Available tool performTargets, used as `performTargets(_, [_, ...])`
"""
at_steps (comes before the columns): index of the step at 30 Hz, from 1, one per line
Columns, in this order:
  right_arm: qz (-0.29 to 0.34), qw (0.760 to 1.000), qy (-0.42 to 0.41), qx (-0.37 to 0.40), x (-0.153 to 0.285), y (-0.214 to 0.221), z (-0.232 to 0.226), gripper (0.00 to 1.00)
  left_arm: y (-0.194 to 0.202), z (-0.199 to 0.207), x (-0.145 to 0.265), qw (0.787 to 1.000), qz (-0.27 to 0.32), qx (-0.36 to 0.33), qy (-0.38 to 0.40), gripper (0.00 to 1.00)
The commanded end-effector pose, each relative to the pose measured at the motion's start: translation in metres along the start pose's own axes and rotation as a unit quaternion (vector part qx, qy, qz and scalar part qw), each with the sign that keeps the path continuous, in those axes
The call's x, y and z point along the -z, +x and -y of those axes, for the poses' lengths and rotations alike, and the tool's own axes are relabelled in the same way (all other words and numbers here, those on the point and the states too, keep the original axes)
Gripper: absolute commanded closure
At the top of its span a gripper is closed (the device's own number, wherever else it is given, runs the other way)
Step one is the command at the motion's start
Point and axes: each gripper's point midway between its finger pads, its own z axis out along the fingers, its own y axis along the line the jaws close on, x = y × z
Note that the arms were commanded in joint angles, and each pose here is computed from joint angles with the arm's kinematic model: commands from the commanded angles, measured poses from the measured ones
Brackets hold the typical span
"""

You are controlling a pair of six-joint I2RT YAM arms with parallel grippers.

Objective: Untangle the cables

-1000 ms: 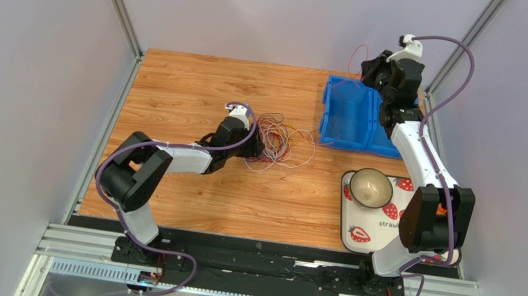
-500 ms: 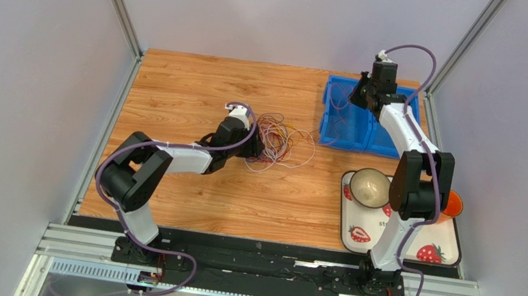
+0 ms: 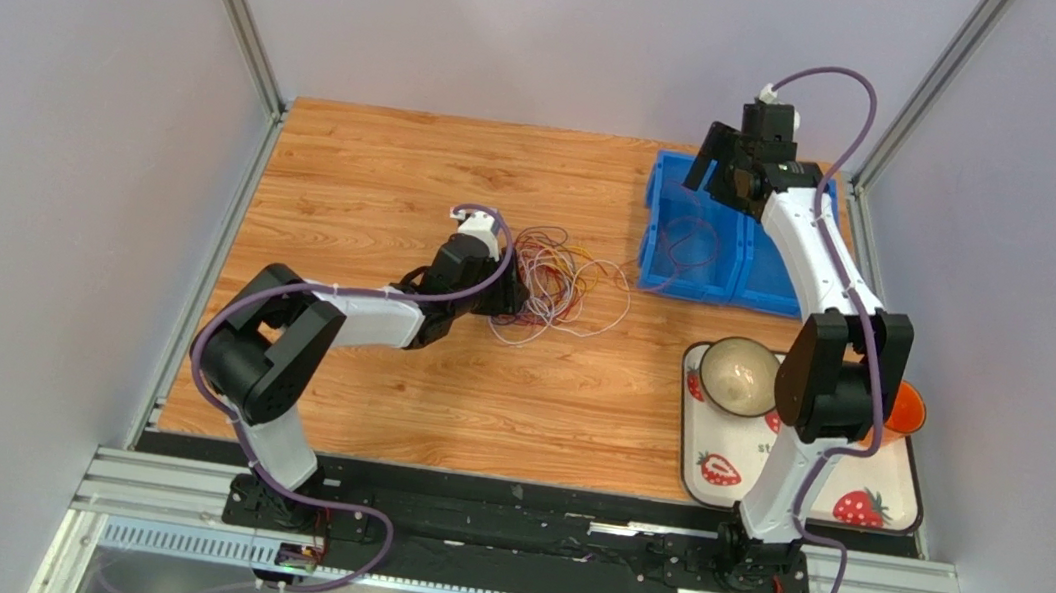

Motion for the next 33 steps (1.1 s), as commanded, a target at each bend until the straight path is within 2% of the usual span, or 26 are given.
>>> performTargets(1, [0.012,1.0,-0.004,-0.009,0.052,0.001,-0.008,0.19,-0.02,0.016,0.003,0.999,0.028,-0.008,0.022,0.4])
performTargets(2, [-0.011,1.0,-0.004,0.0,0.051,0.026,-0.011,0.2,-0.02,0.016,0.003,0.999,0.027,-0.008,0.022,0.4])
performTargets(4, [-0.011,1.0,-0.005,-0.01,0.068,0.038,-0.014,0.21,-0.02,0.016,0.002,0.999,0.027,-0.008,0.022,0.4])
performTargets(6, [-0.034,0.999,-0.007,-0.015,0.076,0.073,-0.013,0.22,-0.02,0.016,0.002,0.999,0.026,-0.008,0.023,0.4])
performTargets(10, [-0.057,0.995,-0.037,-0.071,0.08,0.118,-0.018,0.29,-0.019,0.017,0.002,0.999,0.024,-0.008,0.024,0.4])
performTargets(12, [-0.068,0.994,-0.045,-0.072,0.077,0.141,-0.021,0.3,-0.02,0.017,0.002,0.999,0.024,-0.008,0.024,0.4])
performTargets(19, [-0.054,0.99,-0.061,-0.119,0.061,0.158,-0.028,0.36,-0.02,0.016,0.003,0.999,0.025,-0.007,0.023,0.4])
performTargets(27, [-0.007,0.981,-0.048,-0.188,0.037,0.154,-0.025,0.51,-0.019,0.016,0.002,0.999,0.024,-0.007,0.023,0.4])
performTargets(33, [-0.01,0.981,-0.037,-0.192,0.022,0.159,-0.023,0.57,-0.02,0.016,0.002,0.999,0.024,-0.008,0.022,0.4])
